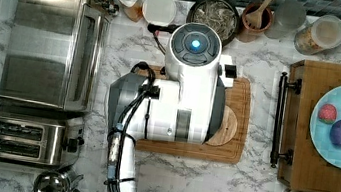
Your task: Get a tea bag.
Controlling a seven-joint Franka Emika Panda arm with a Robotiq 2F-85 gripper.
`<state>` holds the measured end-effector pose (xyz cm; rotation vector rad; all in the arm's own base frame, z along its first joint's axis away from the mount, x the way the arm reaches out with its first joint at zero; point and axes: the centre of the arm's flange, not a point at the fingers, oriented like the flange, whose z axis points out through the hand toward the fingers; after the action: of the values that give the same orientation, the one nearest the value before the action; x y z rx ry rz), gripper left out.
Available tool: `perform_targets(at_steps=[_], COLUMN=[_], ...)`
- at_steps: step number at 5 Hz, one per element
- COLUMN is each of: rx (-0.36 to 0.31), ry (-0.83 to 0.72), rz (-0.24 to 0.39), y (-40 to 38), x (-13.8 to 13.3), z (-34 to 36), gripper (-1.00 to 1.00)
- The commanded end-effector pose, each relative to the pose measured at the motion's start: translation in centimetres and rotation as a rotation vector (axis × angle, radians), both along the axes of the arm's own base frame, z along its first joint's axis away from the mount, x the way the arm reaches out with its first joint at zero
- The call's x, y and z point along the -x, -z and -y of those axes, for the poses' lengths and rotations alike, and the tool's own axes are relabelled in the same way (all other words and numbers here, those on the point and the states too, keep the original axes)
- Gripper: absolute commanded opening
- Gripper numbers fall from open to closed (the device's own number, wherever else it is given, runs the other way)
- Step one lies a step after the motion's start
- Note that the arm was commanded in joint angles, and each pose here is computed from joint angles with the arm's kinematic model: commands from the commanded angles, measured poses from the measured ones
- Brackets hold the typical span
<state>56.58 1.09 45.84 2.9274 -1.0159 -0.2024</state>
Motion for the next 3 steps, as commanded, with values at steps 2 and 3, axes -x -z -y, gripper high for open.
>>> perform_targets(at_steps=[2,3], rx=[0.029,0.056], ry=[0.015,0.062], rz=[0.076,0.154], y=[0.1,-0.9], x=[-1.9,-4.6], z=[-0.1,0.9], gripper=[-1.00,-1.00])
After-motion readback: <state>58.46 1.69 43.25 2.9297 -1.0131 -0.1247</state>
